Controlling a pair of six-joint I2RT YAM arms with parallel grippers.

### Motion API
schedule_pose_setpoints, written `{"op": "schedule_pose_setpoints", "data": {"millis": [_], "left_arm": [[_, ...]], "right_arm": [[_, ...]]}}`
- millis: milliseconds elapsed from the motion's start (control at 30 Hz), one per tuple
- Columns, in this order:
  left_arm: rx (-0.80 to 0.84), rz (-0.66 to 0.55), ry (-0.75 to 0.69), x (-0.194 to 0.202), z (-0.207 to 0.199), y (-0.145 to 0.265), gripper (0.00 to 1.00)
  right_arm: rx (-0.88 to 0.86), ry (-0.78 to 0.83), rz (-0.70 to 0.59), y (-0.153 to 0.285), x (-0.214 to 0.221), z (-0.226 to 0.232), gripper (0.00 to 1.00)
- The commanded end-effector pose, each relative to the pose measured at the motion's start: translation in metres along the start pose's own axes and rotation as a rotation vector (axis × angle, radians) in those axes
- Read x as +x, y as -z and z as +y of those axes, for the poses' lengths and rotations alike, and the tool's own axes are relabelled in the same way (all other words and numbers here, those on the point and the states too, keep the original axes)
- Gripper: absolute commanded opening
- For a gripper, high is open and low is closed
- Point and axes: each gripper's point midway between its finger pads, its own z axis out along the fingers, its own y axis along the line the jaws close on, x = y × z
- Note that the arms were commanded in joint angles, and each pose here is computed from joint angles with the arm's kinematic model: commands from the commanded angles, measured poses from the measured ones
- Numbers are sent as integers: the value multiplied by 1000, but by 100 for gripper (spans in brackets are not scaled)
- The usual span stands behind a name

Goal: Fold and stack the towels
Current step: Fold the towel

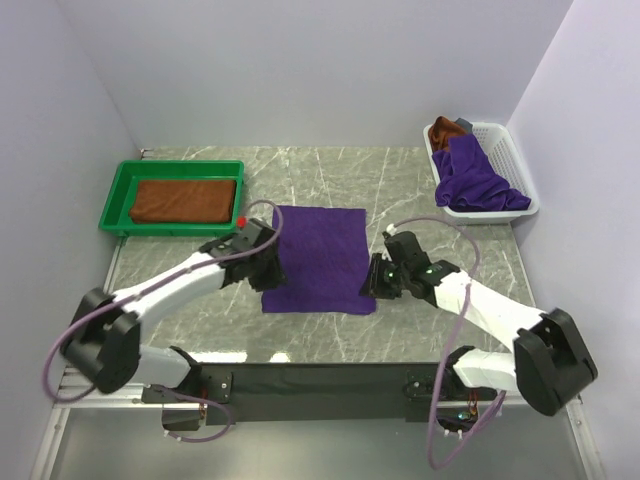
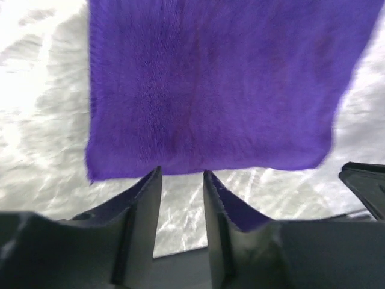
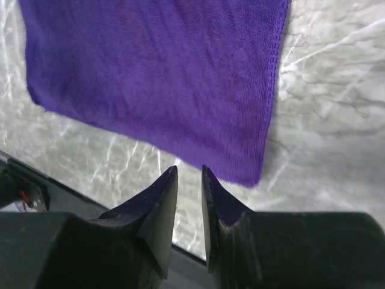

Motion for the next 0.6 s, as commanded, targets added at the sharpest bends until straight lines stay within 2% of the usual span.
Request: {"op": "schedule_pose_setpoints", "data": {"millis": [0, 133, 233, 433, 567], "left_arm": [[-13, -13, 1, 1, -4, -22, 35], [-104, 6, 23, 17, 27, -47, 29], [-161, 62, 42, 42, 54, -56, 29], [-200, 140, 94, 81, 91, -52, 32], [-190, 127, 100, 81, 92, -39, 35]], "right_arm": [[-51, -49, -12, -21, 1, 6, 29], [21, -77, 98, -46, 32, -20, 29], [59, -92, 163, -48, 52, -34, 28], [174, -134, 186, -35, 72, -69, 29], [201, -135, 152, -22, 68, -75, 29]]}}
